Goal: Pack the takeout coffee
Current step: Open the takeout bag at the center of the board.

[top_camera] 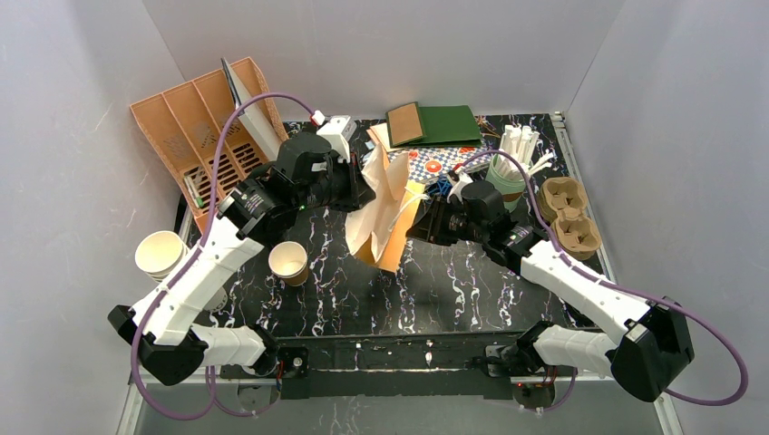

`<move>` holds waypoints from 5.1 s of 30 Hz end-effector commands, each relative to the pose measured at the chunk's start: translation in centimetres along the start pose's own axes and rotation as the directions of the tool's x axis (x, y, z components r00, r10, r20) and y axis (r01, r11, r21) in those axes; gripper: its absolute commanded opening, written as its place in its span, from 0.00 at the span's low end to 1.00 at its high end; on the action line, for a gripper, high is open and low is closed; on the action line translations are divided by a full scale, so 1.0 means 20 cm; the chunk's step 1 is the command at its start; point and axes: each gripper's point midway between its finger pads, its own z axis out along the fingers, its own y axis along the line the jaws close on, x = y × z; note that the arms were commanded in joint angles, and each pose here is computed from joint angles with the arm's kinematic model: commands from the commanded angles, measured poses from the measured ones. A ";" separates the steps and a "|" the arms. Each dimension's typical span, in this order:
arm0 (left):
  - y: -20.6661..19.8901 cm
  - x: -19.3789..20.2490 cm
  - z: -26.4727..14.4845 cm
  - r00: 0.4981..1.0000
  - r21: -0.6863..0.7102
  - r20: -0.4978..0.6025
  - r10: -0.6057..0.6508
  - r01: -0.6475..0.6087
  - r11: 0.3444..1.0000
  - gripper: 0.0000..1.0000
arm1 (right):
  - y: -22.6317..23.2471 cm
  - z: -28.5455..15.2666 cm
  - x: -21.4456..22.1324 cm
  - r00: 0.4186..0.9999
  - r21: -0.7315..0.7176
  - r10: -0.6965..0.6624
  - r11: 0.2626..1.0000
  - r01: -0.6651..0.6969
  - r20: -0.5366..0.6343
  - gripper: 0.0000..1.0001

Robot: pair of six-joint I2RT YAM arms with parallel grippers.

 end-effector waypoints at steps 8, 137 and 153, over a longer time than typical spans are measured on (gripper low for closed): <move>-0.01 -0.01 -0.04 1.000 0.025 0.024 -0.001 0.001 1.000 0.00 | 0.12 -0.02 -0.05 0.999 -0.107 -0.015 0.994 0.018 0.032 0.35; 0.50 0.07 0.17 0.982 -0.261 -0.178 -0.056 0.007 0.965 0.32 | 0.39 -0.46 -0.91 0.867 0.415 -0.430 0.857 0.305 0.250 0.95; 0.57 -0.15 0.10 0.998 -0.390 -0.067 0.003 -0.029 0.920 0.00 | -0.65 -1.06 -1.02 0.861 0.680 -0.221 0.711 -0.179 0.457 0.96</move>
